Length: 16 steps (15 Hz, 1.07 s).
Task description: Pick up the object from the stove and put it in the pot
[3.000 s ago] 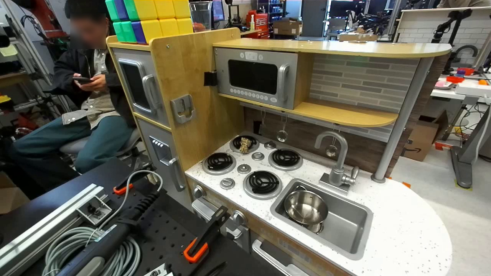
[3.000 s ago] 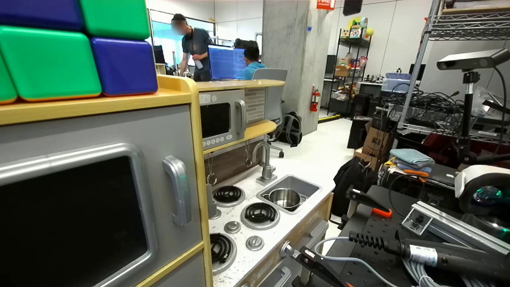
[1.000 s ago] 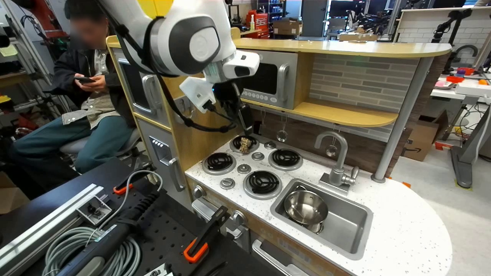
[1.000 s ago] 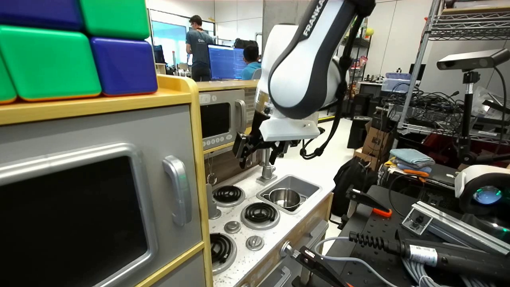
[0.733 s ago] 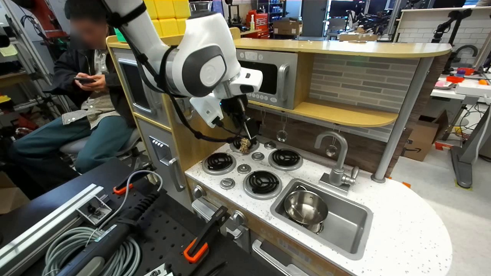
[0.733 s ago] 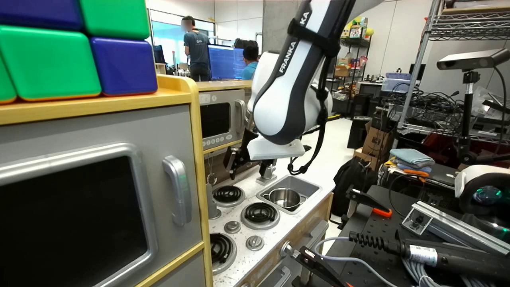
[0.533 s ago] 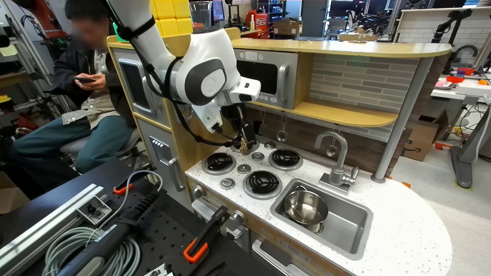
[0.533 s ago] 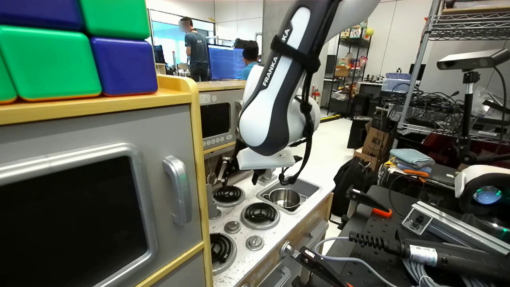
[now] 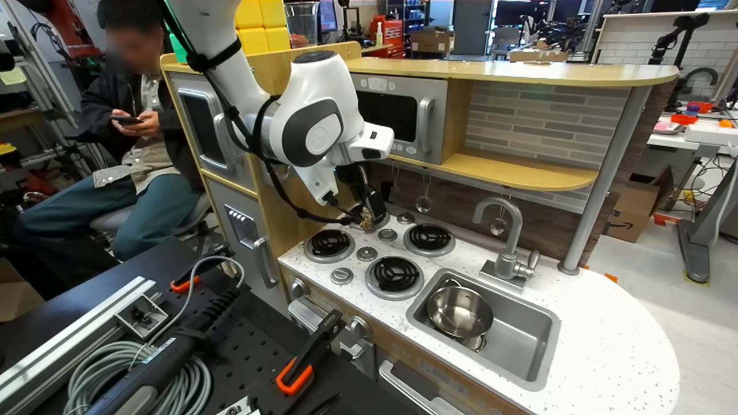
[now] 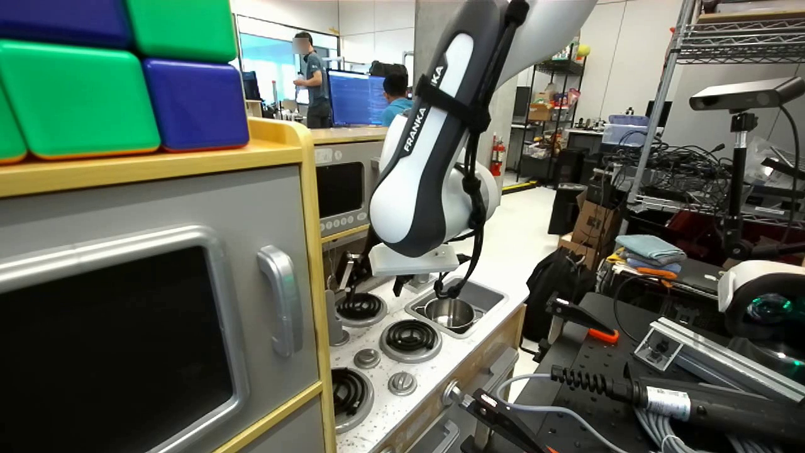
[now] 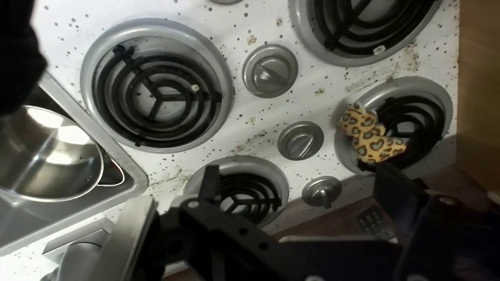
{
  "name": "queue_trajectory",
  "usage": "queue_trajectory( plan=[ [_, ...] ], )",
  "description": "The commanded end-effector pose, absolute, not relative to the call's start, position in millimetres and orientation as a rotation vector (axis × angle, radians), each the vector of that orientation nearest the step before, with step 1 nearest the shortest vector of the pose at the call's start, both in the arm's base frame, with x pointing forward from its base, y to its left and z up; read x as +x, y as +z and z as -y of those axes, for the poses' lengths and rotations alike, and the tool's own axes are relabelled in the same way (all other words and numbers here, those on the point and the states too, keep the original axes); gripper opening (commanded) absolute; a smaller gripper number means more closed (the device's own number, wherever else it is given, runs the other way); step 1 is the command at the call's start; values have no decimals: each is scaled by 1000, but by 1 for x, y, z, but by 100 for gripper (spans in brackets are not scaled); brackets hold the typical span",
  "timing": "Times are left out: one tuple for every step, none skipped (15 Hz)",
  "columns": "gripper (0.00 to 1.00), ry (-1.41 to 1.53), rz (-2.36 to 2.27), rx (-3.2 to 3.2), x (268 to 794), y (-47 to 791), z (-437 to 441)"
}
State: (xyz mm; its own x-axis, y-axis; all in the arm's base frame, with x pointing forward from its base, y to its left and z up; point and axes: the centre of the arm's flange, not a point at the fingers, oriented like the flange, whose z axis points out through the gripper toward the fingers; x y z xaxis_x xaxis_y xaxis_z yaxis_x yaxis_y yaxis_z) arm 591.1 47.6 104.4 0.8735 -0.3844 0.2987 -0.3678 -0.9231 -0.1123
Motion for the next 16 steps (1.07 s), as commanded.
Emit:
queue_trajectory(
  plan=[
    [100, -594, -563, -2978, 600, 80, -48],
    [100, -615, -553, -2975, 601, 75, -50],
    [100, -640, -533, -2961, 601, 68, -53],
    [100, -665, -511, -2941, 600, 61, -56],
    [100, -693, -490, -2919, 600, 56, -60],
    [100, -723, -464, -2888, 600, 49, -67],
    [100, -744, -443, -2863, 600, 44, -74],
    [100, -768, -421, -2828, 602, 38, -80],
    [100, -789, -408, -2797, 604, 34, -87],
    [100, -809, -406, -2772, 609, 29, -92],
    [100, -829, -404, -2750, 613, 26, -96],
    [100, -837, -406, -2741, 622, 24, -98],
    [100, -859, -409, -2727, 633, 25, -98],
    [100, -886, -410, -2715, 643, 26, -98],
    [100, -901, -410, -2711, 649, 24, -97],
    [100, -916, -423, -2706, 655, 24, -94]
  ],
)
